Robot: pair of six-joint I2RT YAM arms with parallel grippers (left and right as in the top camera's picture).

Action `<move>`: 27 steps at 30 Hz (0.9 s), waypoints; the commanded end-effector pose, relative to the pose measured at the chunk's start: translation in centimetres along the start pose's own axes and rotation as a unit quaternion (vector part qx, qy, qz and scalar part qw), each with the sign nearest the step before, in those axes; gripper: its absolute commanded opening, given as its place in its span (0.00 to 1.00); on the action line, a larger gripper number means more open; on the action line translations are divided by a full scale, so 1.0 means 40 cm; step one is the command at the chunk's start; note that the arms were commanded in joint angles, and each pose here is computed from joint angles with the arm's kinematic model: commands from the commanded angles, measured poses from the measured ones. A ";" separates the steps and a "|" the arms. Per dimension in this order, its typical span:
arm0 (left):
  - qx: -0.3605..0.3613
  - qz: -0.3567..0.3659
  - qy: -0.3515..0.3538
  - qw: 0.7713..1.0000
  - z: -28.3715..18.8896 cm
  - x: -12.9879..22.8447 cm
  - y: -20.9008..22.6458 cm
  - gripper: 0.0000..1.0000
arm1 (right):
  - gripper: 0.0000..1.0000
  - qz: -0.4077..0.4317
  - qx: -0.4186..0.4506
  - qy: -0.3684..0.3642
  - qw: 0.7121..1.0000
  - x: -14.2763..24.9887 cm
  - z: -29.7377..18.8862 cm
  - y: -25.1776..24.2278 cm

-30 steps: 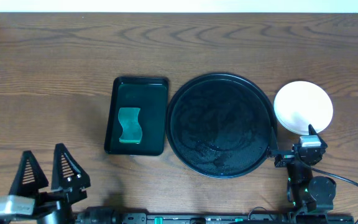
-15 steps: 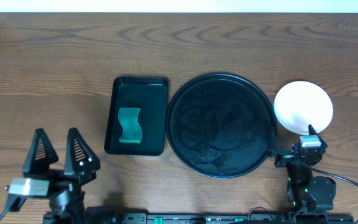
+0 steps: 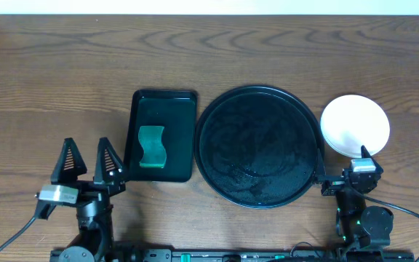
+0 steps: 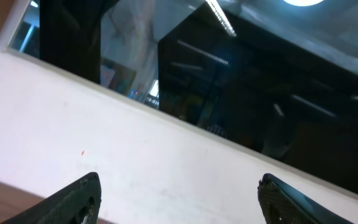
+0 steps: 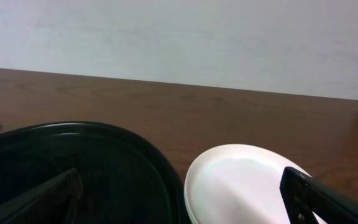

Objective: Clean dirty plates on tray and stack at the side

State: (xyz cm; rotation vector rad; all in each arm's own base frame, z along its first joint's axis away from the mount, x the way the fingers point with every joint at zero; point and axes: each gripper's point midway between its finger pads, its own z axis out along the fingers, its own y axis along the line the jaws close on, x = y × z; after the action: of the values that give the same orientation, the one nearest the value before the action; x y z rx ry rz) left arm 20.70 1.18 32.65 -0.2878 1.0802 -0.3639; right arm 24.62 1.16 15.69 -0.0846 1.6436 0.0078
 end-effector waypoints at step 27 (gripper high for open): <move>-0.076 0.031 0.185 0.979 -0.066 0.319 0.151 0.81 | 0.99 -0.007 -0.006 -0.001 1.000 0.000 -0.001 0.008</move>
State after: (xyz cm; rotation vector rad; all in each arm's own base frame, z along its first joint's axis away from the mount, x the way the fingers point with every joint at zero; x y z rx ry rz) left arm 24.55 1.39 19.94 -0.3722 1.4338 -0.3198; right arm 24.63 1.12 15.70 -0.0831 1.6436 0.0063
